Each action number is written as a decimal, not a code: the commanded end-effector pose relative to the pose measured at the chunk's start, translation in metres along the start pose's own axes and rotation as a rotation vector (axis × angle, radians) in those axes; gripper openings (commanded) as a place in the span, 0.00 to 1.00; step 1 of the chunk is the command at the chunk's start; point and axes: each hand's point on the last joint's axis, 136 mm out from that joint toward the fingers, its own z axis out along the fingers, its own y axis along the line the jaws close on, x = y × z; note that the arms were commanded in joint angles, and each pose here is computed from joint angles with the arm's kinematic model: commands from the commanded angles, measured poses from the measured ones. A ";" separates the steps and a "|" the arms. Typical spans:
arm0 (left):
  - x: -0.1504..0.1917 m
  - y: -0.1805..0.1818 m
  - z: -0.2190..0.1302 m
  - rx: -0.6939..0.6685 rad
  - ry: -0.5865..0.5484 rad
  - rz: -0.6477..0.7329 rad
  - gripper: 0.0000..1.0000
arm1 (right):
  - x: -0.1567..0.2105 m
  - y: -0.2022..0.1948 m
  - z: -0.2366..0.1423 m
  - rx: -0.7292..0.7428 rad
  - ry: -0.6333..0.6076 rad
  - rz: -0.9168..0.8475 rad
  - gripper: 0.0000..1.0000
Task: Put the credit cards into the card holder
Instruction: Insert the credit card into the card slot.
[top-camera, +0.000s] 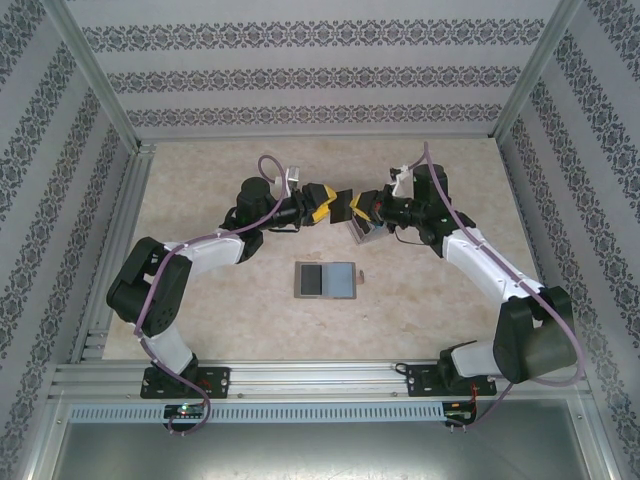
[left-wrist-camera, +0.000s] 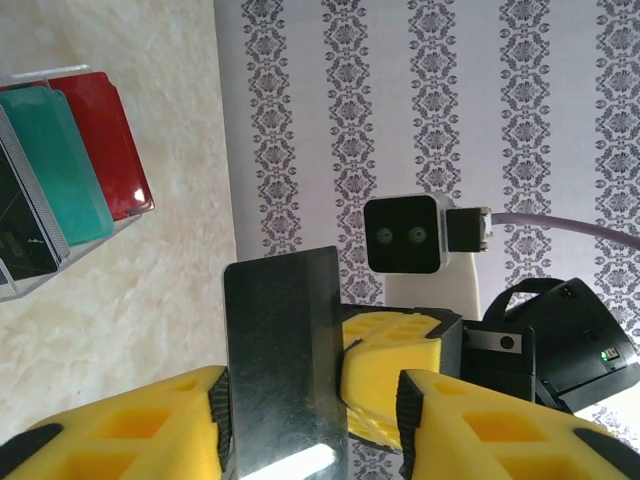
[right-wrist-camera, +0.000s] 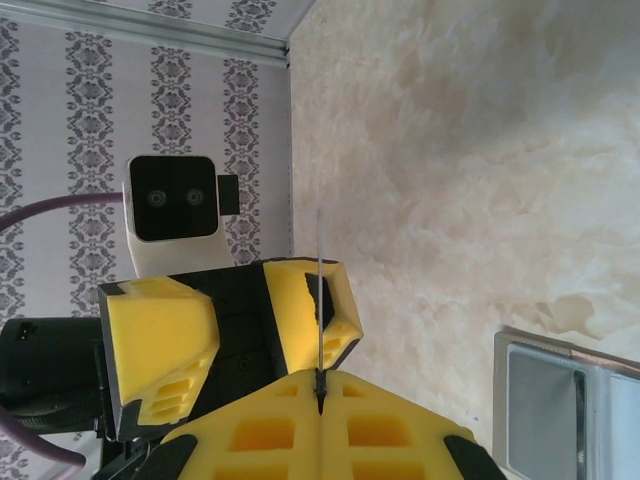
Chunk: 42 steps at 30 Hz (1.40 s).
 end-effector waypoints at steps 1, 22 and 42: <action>0.007 -0.012 0.004 0.035 0.044 0.033 0.42 | -0.004 0.004 0.001 -0.044 -0.003 0.005 0.00; 0.040 0.077 -0.041 -0.337 -0.013 -0.077 0.00 | 0.037 -0.091 0.004 0.255 0.055 -0.016 0.25; 0.070 0.133 -0.076 -0.581 -0.082 -0.344 0.00 | 0.085 -0.128 0.027 0.442 0.176 -0.120 0.29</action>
